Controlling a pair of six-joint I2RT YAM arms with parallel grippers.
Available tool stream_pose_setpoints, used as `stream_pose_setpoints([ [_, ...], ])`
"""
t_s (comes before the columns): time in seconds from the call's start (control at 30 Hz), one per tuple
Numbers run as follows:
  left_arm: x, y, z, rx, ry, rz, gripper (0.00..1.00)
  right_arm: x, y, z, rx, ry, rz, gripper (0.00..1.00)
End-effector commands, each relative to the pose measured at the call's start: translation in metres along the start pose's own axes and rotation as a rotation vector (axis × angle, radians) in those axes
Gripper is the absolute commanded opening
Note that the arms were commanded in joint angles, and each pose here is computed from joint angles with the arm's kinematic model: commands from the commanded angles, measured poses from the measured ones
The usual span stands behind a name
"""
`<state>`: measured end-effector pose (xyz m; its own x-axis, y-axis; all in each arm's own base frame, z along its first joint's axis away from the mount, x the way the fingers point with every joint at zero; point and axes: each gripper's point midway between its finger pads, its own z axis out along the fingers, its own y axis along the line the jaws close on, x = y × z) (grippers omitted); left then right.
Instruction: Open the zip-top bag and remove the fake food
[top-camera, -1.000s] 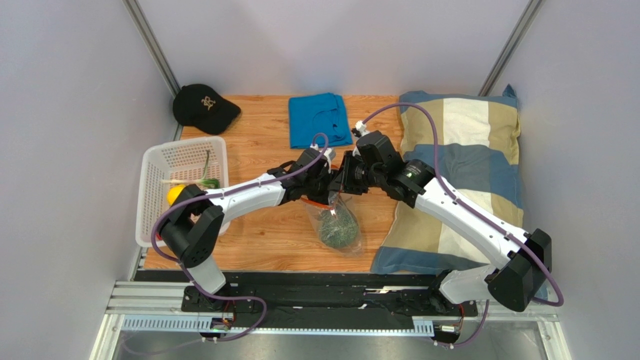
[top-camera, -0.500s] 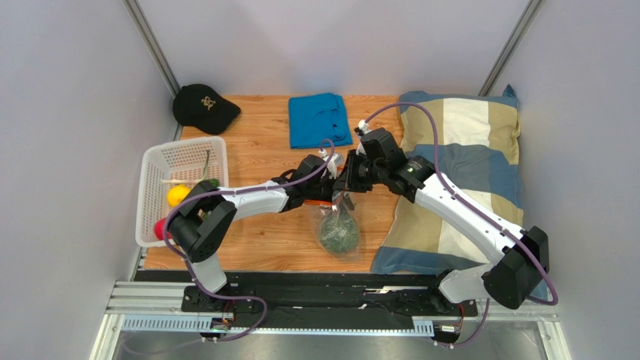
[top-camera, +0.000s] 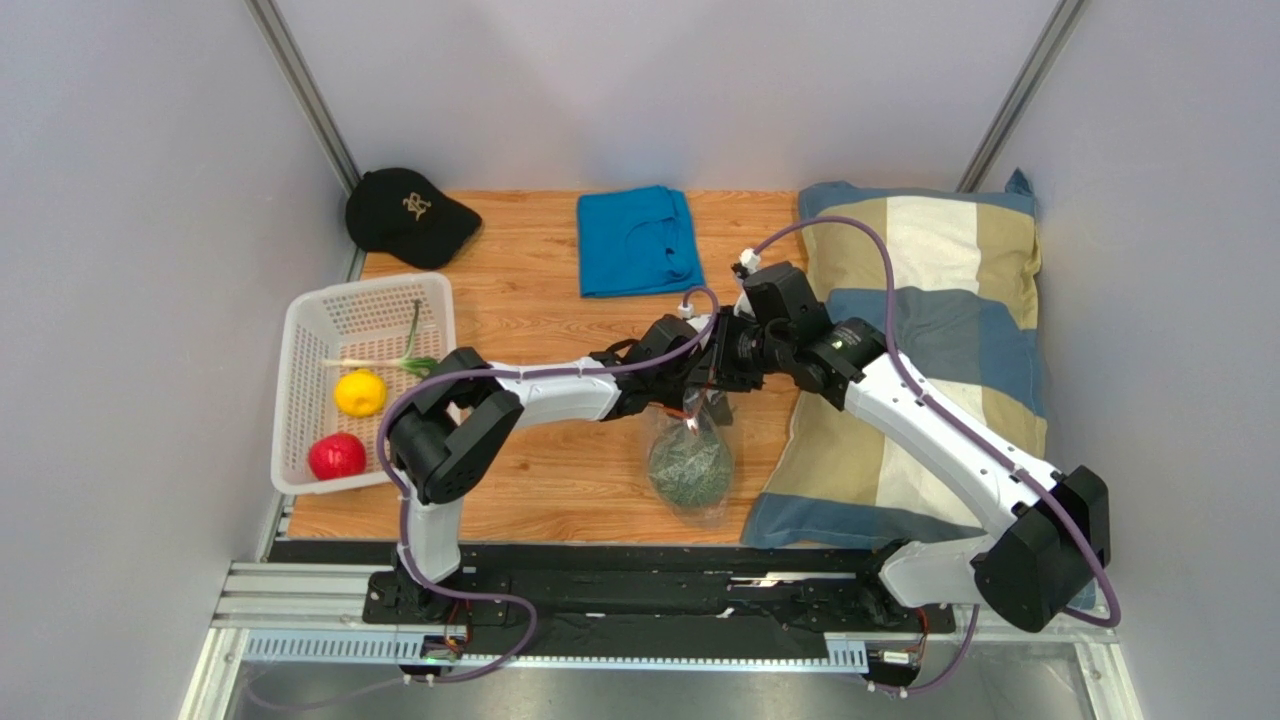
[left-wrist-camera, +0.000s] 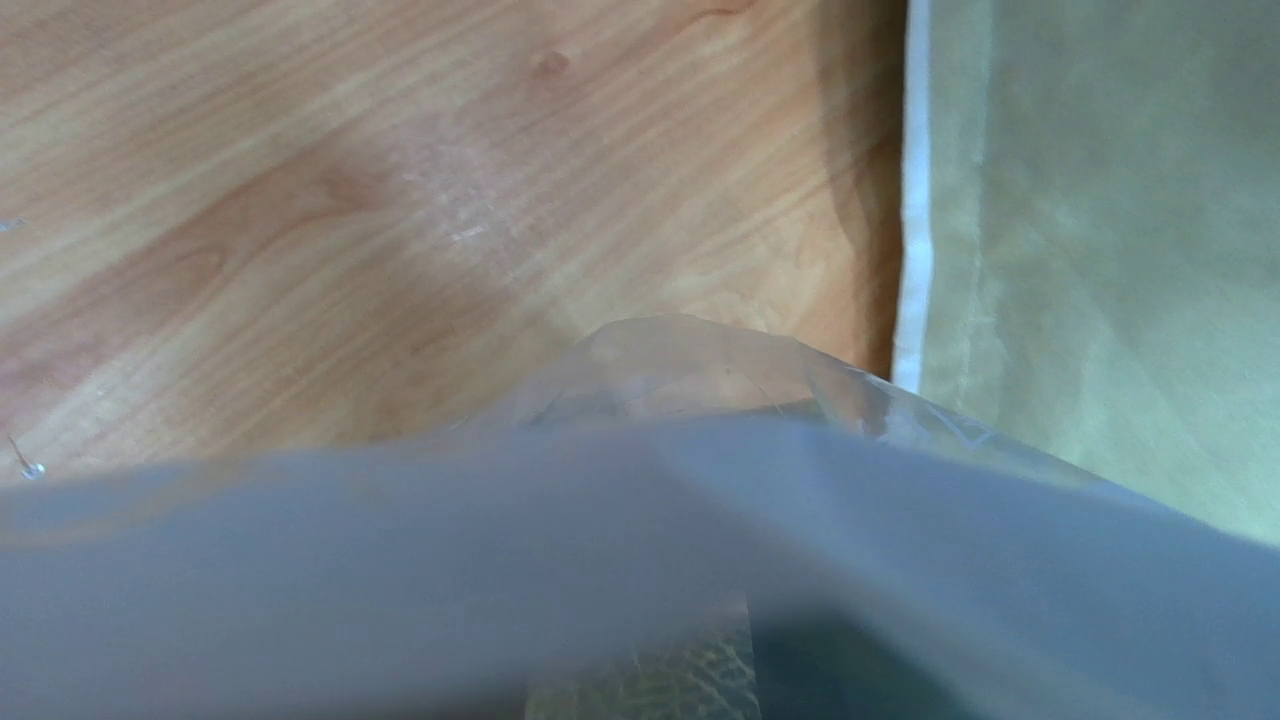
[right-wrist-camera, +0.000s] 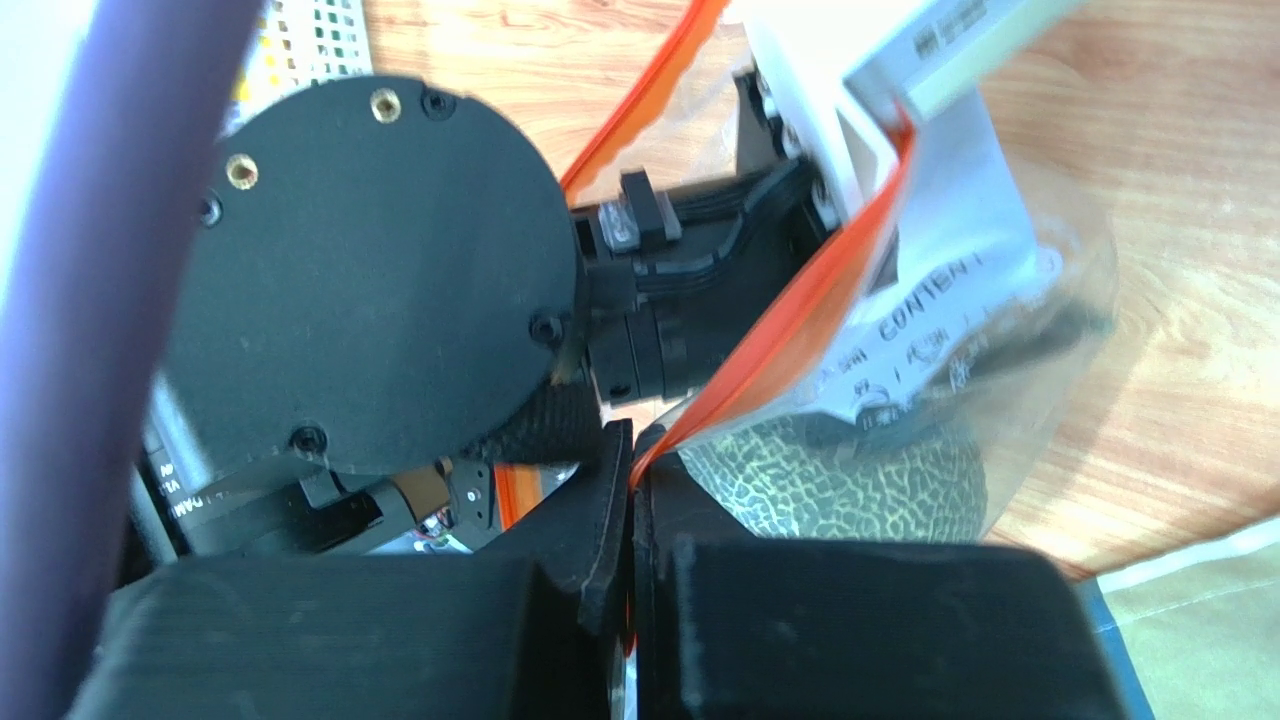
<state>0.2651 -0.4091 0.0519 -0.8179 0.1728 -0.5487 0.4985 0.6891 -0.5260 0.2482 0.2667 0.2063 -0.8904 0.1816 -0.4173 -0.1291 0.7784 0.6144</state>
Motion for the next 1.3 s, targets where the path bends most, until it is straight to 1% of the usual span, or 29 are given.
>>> stream_pose_setpoints([
  [0.0,0.000,0.022,0.012,-0.114,-0.007,0.027,0.52,-0.001,0.017,-0.016,-0.093,-0.017,0.013,0.00],
  [0.07,-0.003,0.026,0.015,-0.134,-0.020,0.029,0.52,0.003,0.016,-0.017,-0.096,-0.006,0.023,0.00],
  [0.13,0.001,0.032,0.020,-0.156,-0.001,0.032,0.51,0.004,0.016,-0.019,-0.097,-0.004,0.027,0.00],
  [0.17,-0.005,0.030,0.022,-0.155,-0.007,0.036,0.47,0.005,0.015,-0.019,-0.098,-0.004,0.026,0.00],
  [0.2,-0.001,0.034,0.026,-0.167,0.006,0.048,0.43,0.005,0.015,-0.020,-0.098,-0.006,0.026,0.00],
  [0.23,-0.003,0.036,0.026,-0.178,0.007,0.050,0.33,0.006,0.015,-0.020,-0.096,-0.003,0.024,0.00],
  [0.27,-0.008,0.034,0.027,-0.175,-0.003,0.055,0.28,0.005,0.016,-0.021,-0.097,-0.005,0.022,0.00],
  [0.33,-0.009,0.035,0.028,-0.181,0.003,0.076,0.24,0.006,0.017,-0.023,-0.103,0.003,0.022,0.00],
  [0.4,-0.017,0.031,0.028,-0.182,-0.008,0.085,0.12,0.005,0.018,-0.024,-0.108,0.003,0.030,0.00],
  [0.43,-0.017,0.033,0.027,-0.191,-0.003,0.098,0.03,0.005,0.018,-0.025,-0.110,0.004,0.031,0.00],
  [0.47,-0.020,0.032,0.026,-0.194,-0.006,0.104,0.00,0.003,0.017,-0.025,-0.106,-0.004,0.034,0.00],
  [0.57,-0.024,0.029,0.012,-0.203,-0.006,0.130,0.00,-0.002,0.006,-0.025,-0.058,-0.034,0.040,0.00],
  [0.6,-0.033,0.020,0.000,-0.189,-0.030,0.144,0.00,-0.003,0.000,-0.025,-0.031,-0.043,0.034,0.00],
  [0.67,-0.034,0.011,-0.012,-0.158,-0.032,0.158,0.00,-0.009,-0.001,-0.027,-0.012,-0.059,0.015,0.00],
  [0.7,-0.042,-0.002,-0.025,-0.123,-0.057,0.172,0.00,-0.010,-0.004,-0.028,0.006,-0.063,0.007,0.00],
  [0.73,-0.042,-0.012,-0.031,-0.074,-0.049,0.184,0.00,-0.018,-0.001,-0.032,0.005,-0.088,-0.019,0.00],
  [0.77,-0.041,-0.016,-0.037,-0.058,-0.046,0.191,0.00,-0.020,0.003,-0.034,-0.004,-0.095,-0.035,0.00],
  [0.8,-0.048,-0.027,-0.050,-0.032,-0.071,0.197,0.00,-0.021,0.008,-0.036,-0.024,-0.091,-0.050,0.02],
  [0.83,-0.048,-0.033,-0.055,-0.008,-0.071,0.200,0.00,-0.022,0.012,-0.039,-0.038,-0.088,-0.073,0.06],
  [0.87,-0.048,-0.035,-0.061,-0.002,-0.073,0.205,0.00,-0.026,0.020,-0.043,-0.064,-0.095,-0.090,0.20],
  [0.93,-0.051,-0.046,-0.075,0.034,-0.085,0.215,0.00,-0.025,0.028,-0.050,-0.095,-0.091,-0.113,0.34],
  [0.97,-0.049,-0.047,-0.078,0.044,-0.082,0.215,0.00,-0.028,0.030,-0.054,-0.097,-0.103,-0.116,0.48],
  [1.03,-0.052,-0.047,-0.088,0.060,-0.082,0.199,0.00,-0.032,0.029,-0.063,-0.085,-0.137,-0.117,0.59],
  [1.07,-0.051,-0.045,-0.089,0.068,-0.078,0.185,0.00,-0.034,0.027,-0.066,-0.078,-0.153,-0.118,0.63],
  [1.13,-0.056,-0.042,-0.096,0.089,-0.091,0.146,0.00,-0.043,0.021,-0.073,-0.056,-0.199,-0.109,0.66],
  [1.27,-0.055,-0.038,-0.102,0.092,-0.091,0.144,0.00,-0.051,0.009,-0.073,-0.024,-0.212,-0.093,0.66],
])
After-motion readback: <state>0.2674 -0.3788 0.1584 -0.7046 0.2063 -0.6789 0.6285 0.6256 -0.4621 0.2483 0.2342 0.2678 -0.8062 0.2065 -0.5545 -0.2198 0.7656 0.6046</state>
